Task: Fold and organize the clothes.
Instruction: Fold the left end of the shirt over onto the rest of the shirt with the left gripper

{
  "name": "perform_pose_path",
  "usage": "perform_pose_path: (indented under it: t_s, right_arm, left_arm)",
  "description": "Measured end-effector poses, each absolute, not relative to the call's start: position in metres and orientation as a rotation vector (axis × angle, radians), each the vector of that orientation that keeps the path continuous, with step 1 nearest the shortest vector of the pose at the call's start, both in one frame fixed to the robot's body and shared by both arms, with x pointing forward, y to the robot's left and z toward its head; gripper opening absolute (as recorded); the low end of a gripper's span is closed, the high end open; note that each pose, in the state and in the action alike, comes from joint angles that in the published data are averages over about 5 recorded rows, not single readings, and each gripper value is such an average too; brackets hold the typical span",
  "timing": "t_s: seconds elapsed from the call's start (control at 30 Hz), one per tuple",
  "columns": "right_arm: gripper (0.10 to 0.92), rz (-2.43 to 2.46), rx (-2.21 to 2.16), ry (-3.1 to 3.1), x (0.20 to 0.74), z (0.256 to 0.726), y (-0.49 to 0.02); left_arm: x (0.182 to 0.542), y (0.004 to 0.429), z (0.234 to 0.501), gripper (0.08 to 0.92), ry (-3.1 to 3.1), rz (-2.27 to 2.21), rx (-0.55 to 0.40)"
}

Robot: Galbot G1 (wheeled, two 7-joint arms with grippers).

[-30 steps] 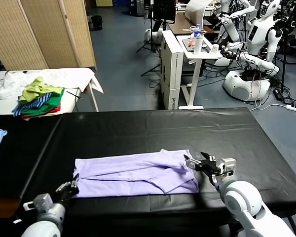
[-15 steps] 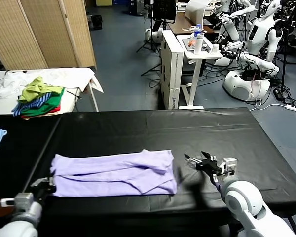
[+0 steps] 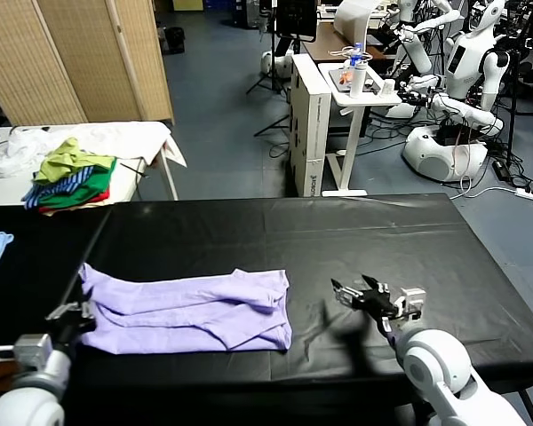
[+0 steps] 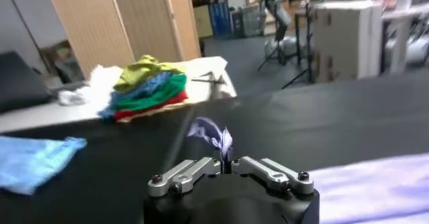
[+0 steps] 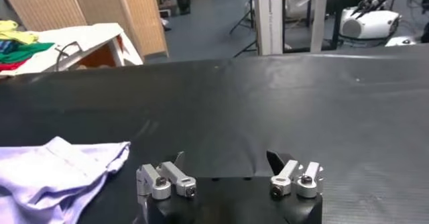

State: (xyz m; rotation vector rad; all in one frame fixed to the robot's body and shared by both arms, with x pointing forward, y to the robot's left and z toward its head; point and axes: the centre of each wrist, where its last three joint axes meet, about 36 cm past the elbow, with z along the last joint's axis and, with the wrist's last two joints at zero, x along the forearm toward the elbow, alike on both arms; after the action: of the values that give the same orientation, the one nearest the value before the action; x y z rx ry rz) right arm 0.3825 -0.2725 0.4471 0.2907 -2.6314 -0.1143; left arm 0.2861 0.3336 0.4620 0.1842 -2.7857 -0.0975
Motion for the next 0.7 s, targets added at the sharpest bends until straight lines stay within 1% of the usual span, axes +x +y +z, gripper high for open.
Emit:
perform_pose_path:
  t_s: [0.17, 0.4, 0.7]
  right_arm:
    - [0.907, -0.102, 0.274, -2.64, 0.378, 0.446, -0.277]
    - [0.907, -0.09, 0.25, -2.651, 0.368, 0.444, -0.283]
    - [0.907, -0.077, 0.219, -2.646, 0.357, 0.44, -0.285]
  left_arm:
    - [0.282, 0.293, 0.466, 0.184, -2.775, 0.119, 0.076]
    - [0.286, 0.245, 0.461, 0.184, -2.759, 0.3, -0.057]
    - [0.297, 0.204, 0.454, 0.184, -2.712, 0.447, -0.255]
